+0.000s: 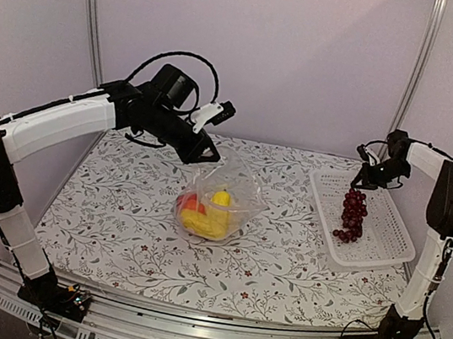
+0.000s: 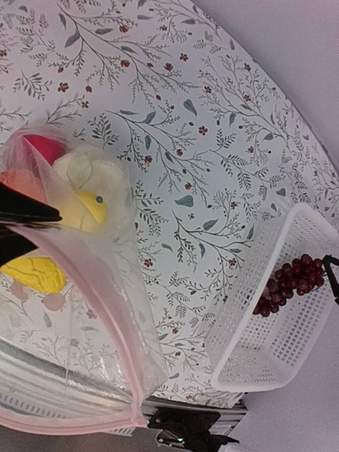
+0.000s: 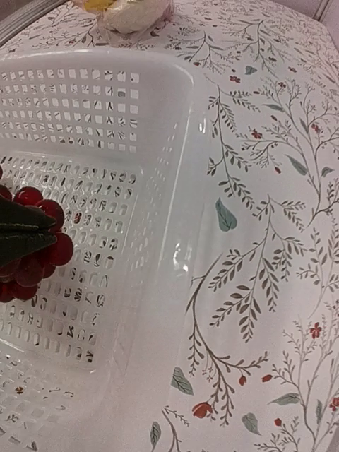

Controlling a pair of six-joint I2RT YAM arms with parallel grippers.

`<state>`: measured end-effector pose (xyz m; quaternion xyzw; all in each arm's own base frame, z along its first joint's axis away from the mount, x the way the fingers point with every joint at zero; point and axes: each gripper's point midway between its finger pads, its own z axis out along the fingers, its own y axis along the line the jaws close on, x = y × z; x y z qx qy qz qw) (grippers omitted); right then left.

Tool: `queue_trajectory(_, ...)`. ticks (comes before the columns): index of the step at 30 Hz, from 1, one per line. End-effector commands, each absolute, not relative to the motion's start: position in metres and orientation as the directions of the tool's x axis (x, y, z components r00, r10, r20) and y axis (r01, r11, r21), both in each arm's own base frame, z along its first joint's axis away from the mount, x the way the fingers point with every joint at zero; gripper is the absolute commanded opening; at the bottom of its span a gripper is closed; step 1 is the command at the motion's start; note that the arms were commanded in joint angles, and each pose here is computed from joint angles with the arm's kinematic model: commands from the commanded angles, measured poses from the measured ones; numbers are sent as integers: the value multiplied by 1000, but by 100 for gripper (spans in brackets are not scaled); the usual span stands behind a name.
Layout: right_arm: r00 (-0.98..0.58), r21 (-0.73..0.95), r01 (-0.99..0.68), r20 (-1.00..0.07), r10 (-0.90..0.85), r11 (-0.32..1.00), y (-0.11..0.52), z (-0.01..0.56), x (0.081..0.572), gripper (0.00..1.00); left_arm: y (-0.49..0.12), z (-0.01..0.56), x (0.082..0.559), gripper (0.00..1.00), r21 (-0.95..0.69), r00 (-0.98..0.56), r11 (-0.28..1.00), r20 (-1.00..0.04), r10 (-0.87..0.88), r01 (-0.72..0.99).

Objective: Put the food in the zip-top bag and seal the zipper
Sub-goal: Pick up the fake fruit from the bin.

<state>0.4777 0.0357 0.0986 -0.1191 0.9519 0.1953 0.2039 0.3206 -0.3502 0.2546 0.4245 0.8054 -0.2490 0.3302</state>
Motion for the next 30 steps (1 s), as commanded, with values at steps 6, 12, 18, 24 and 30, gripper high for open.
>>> queue_trajectory(6, -710, 246, -442, -683, -169, 863, 51, 239, 456, 0, -362, 260, 321, 4, -120, -403, 500, -762, 507, 858)
queue_trajectory(12, -592, 161, -513, -778, -212, 843, 66, 294, 443, 0, -367, 263, 328, 3, -137, -425, 534, -777, 465, 835)
queue_trajectory(18, -477, 116, -612, -843, -249, 782, 92, 339, 421, 0, -379, 276, 336, 2, -174, -450, 562, -798, 400, 809)
queue_trajectory(24, -322, 81, -728, -917, -236, 680, 133, 406, 395, 0, -385, 293, 341, 0, -194, -453, 574, -820, 350, 795)
queue_trajectory(30, -152, 8, -818, -967, -203, 574, 176, 473, 376, 0, -396, 311, 345, 0, -264, -480, 571, -835, 268, 777)
